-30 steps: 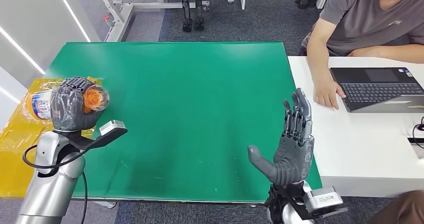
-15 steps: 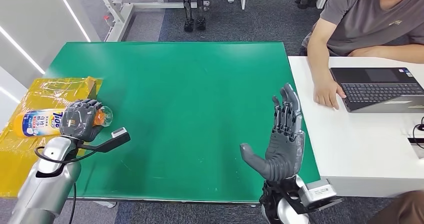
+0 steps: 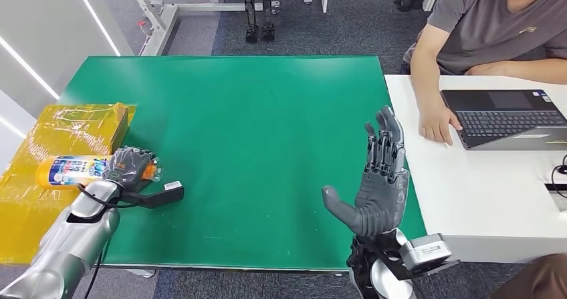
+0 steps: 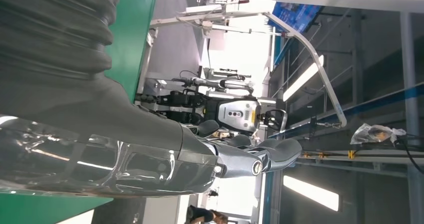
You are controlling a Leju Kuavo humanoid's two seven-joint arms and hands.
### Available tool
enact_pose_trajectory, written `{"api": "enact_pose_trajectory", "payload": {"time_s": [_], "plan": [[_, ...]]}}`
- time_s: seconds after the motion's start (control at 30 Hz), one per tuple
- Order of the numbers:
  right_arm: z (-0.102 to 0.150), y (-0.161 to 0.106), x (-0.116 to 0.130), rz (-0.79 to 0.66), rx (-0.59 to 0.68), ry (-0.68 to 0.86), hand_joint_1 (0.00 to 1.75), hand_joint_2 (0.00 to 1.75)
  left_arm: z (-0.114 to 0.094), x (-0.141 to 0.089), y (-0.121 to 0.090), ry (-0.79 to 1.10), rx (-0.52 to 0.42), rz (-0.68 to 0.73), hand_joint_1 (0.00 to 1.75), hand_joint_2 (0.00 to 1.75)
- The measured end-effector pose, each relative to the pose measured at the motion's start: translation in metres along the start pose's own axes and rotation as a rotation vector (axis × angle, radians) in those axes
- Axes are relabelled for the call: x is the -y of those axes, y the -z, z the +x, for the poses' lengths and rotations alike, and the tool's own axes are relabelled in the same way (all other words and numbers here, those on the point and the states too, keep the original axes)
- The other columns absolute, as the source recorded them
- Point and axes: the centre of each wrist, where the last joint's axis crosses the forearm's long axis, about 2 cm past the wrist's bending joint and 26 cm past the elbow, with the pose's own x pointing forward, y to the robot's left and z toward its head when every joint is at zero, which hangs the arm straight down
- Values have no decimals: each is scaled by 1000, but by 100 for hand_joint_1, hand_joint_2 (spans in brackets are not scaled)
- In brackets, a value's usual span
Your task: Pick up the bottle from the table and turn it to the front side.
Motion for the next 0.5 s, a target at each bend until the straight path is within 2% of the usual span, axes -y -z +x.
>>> {"api": "enact_pose_trajectory", "payload": {"time_s": [0.1,0.13,0.23,0.27,0.5], "plan": [[-1,0,0,3,-1,4,0,175,0,3,2,-12,-7,-39,175,175],[-1,0,-1,3,-1,4,0,175,0,4,2,-17,-8,-51,165,175],[-1,1,-1,3,-1,5,0,175,1,7,3,-38,-6,-108,34,175],[-1,1,-1,2,-1,5,0,175,1,8,3,-46,-5,-127,0,175],[-2,3,-2,2,1,5,0,175,1,4,10,-65,1,-162,0,175]]}}
